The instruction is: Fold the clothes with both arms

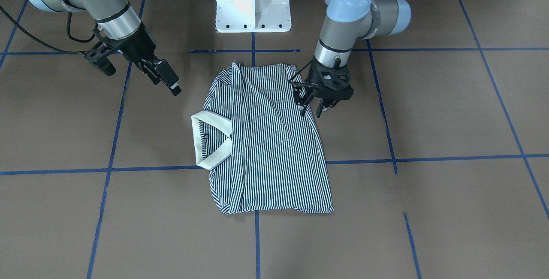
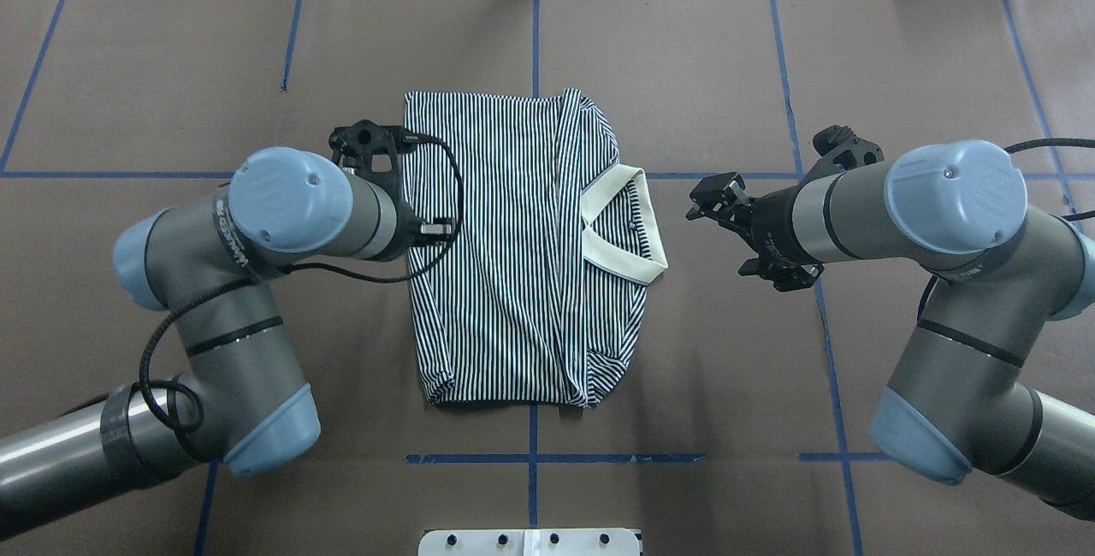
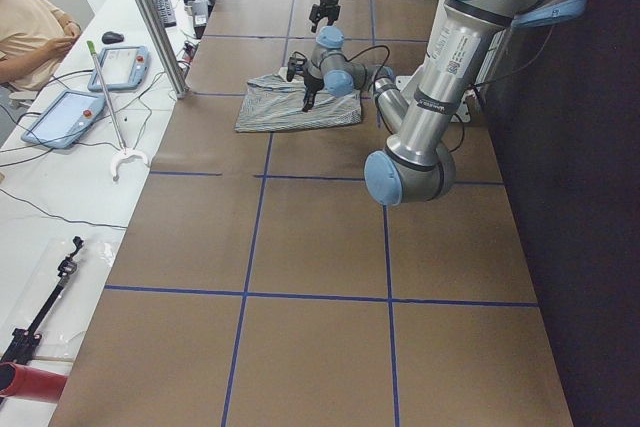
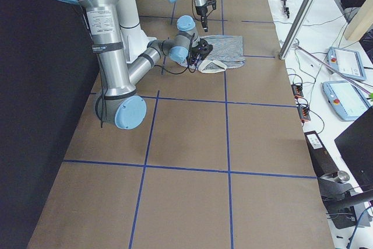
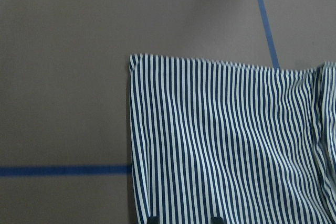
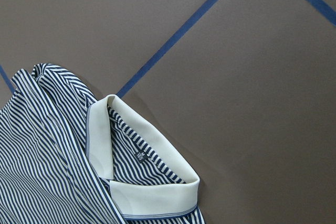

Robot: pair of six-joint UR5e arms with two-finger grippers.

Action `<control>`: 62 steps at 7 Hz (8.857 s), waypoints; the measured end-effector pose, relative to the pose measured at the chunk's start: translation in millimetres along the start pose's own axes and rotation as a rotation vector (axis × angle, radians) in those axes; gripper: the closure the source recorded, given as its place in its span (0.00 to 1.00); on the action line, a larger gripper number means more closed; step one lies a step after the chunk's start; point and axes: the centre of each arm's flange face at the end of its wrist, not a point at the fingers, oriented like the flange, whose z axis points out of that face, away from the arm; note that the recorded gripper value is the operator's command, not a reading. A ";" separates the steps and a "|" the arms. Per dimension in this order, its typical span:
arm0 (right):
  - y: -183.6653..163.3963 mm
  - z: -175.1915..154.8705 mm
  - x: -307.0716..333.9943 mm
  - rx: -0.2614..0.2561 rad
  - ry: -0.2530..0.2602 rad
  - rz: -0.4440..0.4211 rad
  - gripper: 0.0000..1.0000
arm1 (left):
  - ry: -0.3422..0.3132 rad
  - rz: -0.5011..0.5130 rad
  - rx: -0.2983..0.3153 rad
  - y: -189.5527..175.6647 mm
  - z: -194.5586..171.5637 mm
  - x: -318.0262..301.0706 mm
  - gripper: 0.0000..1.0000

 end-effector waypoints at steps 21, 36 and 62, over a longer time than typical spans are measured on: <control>-2.1 6.1 -4.9 -0.001 0.003 0.000 0.00 | -0.149 0.060 -0.194 106.3 28.7 4.6 0.35; 189.2 120.6 -66.3 -0.106 0.407 -0.570 0.00 | -0.012 -0.042 -0.048 -6.4 -88.7 -45.8 0.37; 130.2 179.3 -120.8 -0.079 0.516 -0.845 0.00 | 0.045 -0.039 -0.043 -9.4 -110.8 -45.7 0.37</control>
